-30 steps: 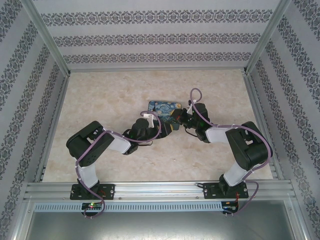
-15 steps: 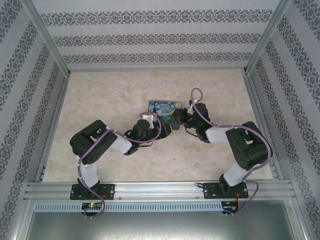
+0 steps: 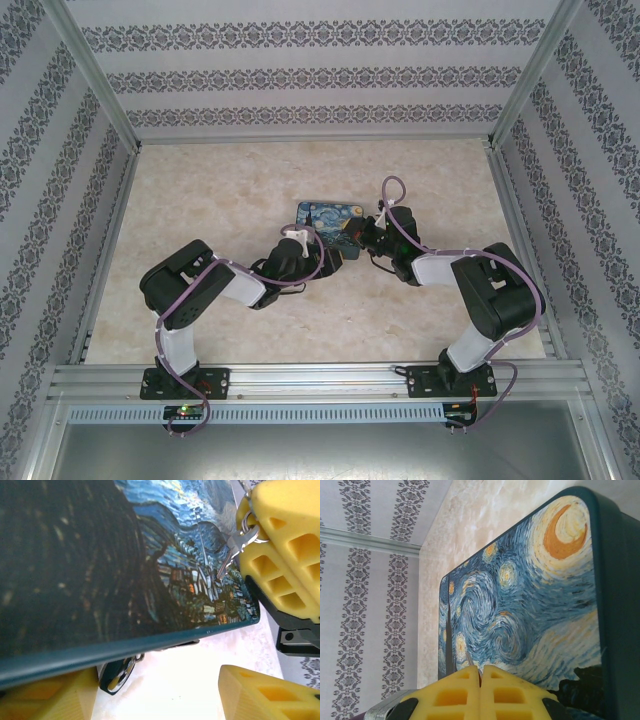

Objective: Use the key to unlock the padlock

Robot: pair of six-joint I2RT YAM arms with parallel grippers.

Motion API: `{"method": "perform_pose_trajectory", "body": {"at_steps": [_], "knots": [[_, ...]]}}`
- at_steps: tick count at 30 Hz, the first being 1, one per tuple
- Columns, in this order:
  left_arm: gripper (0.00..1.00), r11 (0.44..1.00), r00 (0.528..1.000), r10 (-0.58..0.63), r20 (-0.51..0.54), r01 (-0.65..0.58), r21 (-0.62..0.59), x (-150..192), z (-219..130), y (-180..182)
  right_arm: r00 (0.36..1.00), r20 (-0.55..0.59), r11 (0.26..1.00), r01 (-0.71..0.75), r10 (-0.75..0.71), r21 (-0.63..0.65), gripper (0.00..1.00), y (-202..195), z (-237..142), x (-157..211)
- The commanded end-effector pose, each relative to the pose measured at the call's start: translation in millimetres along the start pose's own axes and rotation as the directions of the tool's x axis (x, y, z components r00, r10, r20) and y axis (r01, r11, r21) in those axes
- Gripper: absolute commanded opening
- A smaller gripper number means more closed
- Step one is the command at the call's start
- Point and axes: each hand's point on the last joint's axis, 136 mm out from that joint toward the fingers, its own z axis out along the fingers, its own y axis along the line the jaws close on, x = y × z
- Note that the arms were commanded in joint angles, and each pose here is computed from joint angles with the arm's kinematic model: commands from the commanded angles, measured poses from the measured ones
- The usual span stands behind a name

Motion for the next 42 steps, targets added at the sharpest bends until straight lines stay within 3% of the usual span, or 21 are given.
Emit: {"method": "perform_pose_trajectory", "body": {"at_steps": [1, 13, 20, 31, 42], "knots": [[0.63, 0.986, 0.997, 0.083, -0.007, -0.083, -0.146, 4.0, 3.0, 29.5, 0.999, -0.019, 0.998, -0.029, 0.031, 0.059, 0.0, -24.7, -0.1, 9.0], [0.53, 0.984, 0.995, 0.101, -0.003, -0.1, -0.148, 6.6, 9.2, 29.8, 0.999, -0.019, 0.998, -0.032, 0.033, 0.056, 0.0, -24.0, -0.1, 8.9], [0.38, 0.983, 0.996, 0.09, -0.008, -0.09, -0.159, 10.6, 10.3, 36.1, 0.999, -0.021, 0.998, -0.033, 0.034, 0.057, 0.0, -24.8, 0.3, 9.3], [0.26, 0.982, 0.995, 0.099, -0.017, -0.1, -0.16, 11.0, 14.6, 36.1, 0.999, -0.026, 0.998, -0.034, 0.036, 0.058, 0.0, -25.7, 0.0, 11.0], [0.23, 0.981, 0.995, 0.101, -0.021, -0.103, -0.164, 9.6, 16.6, 34.9, 0.999, -0.026, 0.998, -0.038, 0.04, 0.059, 0.0, -27.5, 1.4, 10.4]]}}
